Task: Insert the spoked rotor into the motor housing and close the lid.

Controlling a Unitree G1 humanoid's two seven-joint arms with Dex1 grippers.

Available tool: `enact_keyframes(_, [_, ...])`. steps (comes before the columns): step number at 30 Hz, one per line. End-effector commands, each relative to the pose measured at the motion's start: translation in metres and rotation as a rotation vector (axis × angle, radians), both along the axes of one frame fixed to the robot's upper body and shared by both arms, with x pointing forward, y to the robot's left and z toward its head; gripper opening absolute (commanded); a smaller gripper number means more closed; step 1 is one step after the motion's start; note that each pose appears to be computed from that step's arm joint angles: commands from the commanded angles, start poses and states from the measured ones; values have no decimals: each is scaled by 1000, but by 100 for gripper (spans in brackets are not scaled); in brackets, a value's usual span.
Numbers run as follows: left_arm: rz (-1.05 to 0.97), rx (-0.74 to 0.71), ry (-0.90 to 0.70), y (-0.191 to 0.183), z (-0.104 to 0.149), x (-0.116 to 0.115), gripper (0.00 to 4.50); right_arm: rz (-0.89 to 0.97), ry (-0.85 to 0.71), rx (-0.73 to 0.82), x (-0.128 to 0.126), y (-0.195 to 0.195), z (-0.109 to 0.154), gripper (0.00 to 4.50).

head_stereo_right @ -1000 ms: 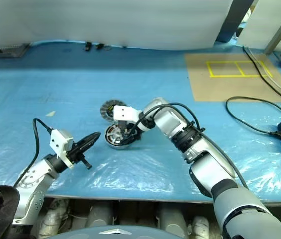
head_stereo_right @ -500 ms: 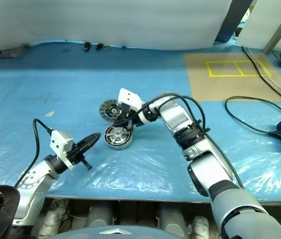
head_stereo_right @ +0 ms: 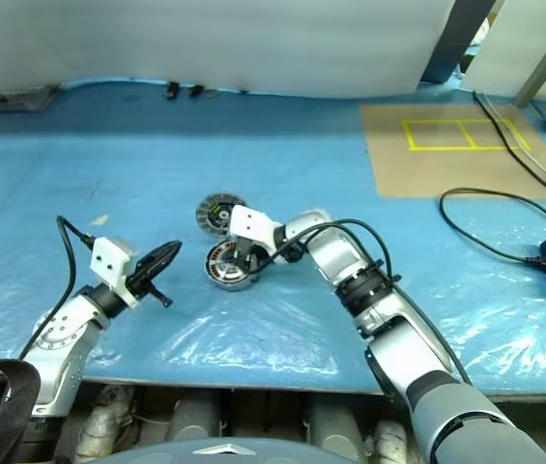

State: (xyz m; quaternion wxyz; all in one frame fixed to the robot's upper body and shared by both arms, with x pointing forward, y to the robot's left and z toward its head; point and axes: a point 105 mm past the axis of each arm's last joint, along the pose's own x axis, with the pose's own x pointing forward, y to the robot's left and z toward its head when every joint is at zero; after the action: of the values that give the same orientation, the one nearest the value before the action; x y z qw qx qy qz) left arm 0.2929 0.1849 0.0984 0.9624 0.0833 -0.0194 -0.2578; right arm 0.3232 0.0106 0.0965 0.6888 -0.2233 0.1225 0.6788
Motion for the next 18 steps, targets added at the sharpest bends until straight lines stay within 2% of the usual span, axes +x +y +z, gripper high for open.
enact_keyframes(1, [30,-31,-47,9,14,15,0,27,11,164,-6,6,41,3])
enact_keyframes(10, [-39,-145,-51,8,39,67,0,26,56,182,-19,-21,61,3])
enact_keyframes(14, [-116,-155,-4,7,44,87,0,55,235,204,-40,-35,66,3])
enact_keyframes(18, [-268,-211,64,-10,54,103,0,35,324,201,-51,-51,70,3])
